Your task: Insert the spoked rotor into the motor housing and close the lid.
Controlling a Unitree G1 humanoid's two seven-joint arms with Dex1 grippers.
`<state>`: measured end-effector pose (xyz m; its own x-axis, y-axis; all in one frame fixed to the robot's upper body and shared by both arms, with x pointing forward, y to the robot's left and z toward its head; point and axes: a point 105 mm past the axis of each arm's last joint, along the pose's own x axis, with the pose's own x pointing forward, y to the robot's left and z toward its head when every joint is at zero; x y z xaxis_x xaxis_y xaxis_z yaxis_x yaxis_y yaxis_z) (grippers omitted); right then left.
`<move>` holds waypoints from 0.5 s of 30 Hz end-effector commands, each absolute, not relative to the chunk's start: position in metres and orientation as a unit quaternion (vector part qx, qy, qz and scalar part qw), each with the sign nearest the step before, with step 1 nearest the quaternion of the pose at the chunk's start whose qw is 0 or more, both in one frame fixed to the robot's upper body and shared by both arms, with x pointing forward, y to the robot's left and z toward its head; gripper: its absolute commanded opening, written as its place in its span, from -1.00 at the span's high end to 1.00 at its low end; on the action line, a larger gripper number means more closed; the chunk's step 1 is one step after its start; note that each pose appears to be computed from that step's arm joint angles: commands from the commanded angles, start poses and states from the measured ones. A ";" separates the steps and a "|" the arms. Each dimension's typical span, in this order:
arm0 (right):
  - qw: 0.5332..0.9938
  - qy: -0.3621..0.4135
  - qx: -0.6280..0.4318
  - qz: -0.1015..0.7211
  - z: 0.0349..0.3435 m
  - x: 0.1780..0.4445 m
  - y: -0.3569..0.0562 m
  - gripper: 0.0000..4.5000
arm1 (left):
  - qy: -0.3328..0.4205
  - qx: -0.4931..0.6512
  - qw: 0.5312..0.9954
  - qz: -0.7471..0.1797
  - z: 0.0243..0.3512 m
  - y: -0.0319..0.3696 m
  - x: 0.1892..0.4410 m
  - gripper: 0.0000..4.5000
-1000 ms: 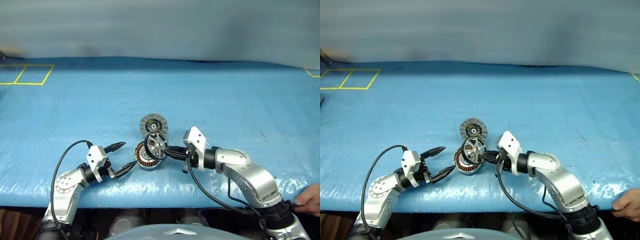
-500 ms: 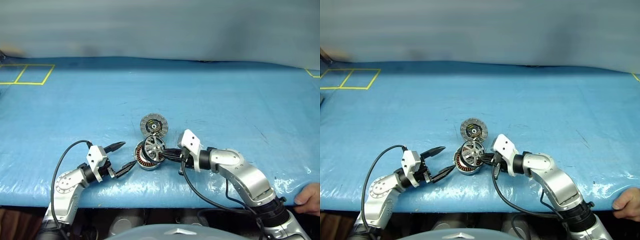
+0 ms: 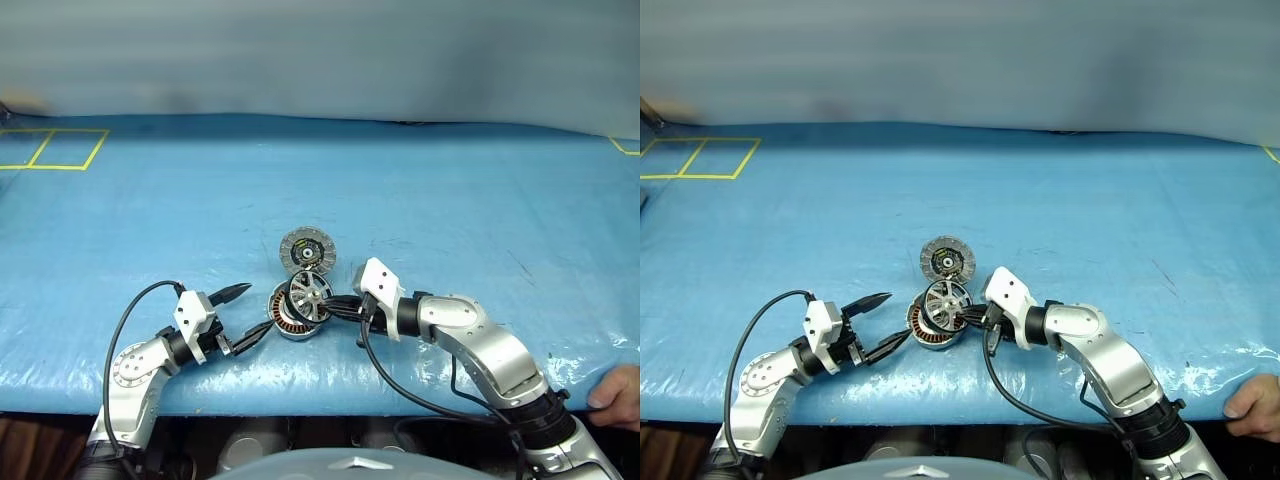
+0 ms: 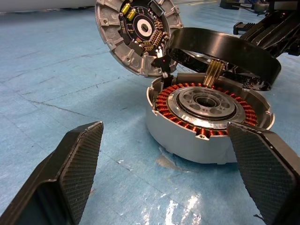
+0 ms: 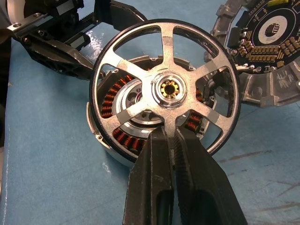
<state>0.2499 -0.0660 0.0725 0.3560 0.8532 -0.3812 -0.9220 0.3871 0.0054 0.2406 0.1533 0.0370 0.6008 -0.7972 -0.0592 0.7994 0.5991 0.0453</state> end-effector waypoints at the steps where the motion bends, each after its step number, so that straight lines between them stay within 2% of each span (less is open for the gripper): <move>1: 0.809 0.139 -0.111 0.560 0.084 0.250 -0.058 0.99 | 0.009 0.039 0.894 -0.447 0.039 0.152 0.241 -1.00; 15: 0.799 0.127 -0.128 0.574 0.088 0.250 -0.050 0.99 | 0.011 0.039 0.894 -0.445 0.038 0.152 0.240 -1.00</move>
